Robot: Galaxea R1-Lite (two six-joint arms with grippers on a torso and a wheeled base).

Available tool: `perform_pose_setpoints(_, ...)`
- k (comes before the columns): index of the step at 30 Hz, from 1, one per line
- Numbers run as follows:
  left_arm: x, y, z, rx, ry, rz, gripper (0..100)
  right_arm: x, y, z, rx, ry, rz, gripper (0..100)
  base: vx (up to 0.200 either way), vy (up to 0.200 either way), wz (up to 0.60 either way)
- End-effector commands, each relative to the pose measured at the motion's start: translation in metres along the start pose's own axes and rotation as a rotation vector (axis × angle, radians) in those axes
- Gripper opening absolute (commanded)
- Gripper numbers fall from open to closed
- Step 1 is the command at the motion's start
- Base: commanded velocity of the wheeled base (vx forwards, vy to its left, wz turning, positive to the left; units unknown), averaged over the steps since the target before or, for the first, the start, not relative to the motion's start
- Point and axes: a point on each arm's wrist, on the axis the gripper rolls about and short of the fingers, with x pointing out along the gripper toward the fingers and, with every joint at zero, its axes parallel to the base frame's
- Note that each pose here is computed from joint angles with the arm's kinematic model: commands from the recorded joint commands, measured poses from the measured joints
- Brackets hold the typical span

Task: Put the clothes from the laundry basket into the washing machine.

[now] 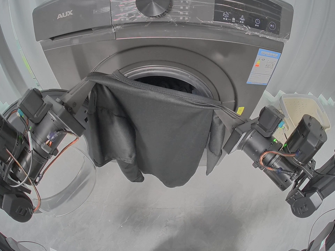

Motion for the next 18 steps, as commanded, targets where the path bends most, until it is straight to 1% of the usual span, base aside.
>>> perform_pose_setpoints(1, -0.007, 0.000, -0.007, -0.007, 0.042, -0.015, 0, 0.003, 0.000, 0.009, 0.001, -0.040, -0.004, 0, 0.000, 0.000, 0.00)
perform_pose_setpoints(2, -0.012, -0.001, -0.013, -0.010, 0.078, -0.038, 0, 0.003, 0.000, 0.015, 0.003, -0.058, -0.005, 0, 0.000, 0.000, 0.00)
perform_pose_setpoints(5, -0.016, -0.001, -0.018, -0.013, 0.107, -0.046, 0, 0.001, 0.000, 0.020, 0.002, -0.069, -0.005, 0, 0.000, 0.000, 0.00)
perform_pose_setpoints(11, -0.016, 0.003, -0.018, -0.006, 0.107, -0.035, 0, 0.001, -0.002, 0.021, -0.002, -0.072, -0.013, 0, 0.000, 0.000, 0.00)
perform_pose_setpoints(14, -0.017, 0.003, -0.019, -0.008, 0.109, -0.033, 0, 0.000, -0.001, 0.025, -0.002, -0.081, -0.012, 0, 0.000, 0.000, 0.00)
perform_pose_setpoints(18, -0.016, 0.002, -0.020, -0.010, 0.113, -0.038, 0, -0.001, -0.002, 0.023, -0.003, -0.073, -0.013, 0, 0.000, 0.000, 0.00)
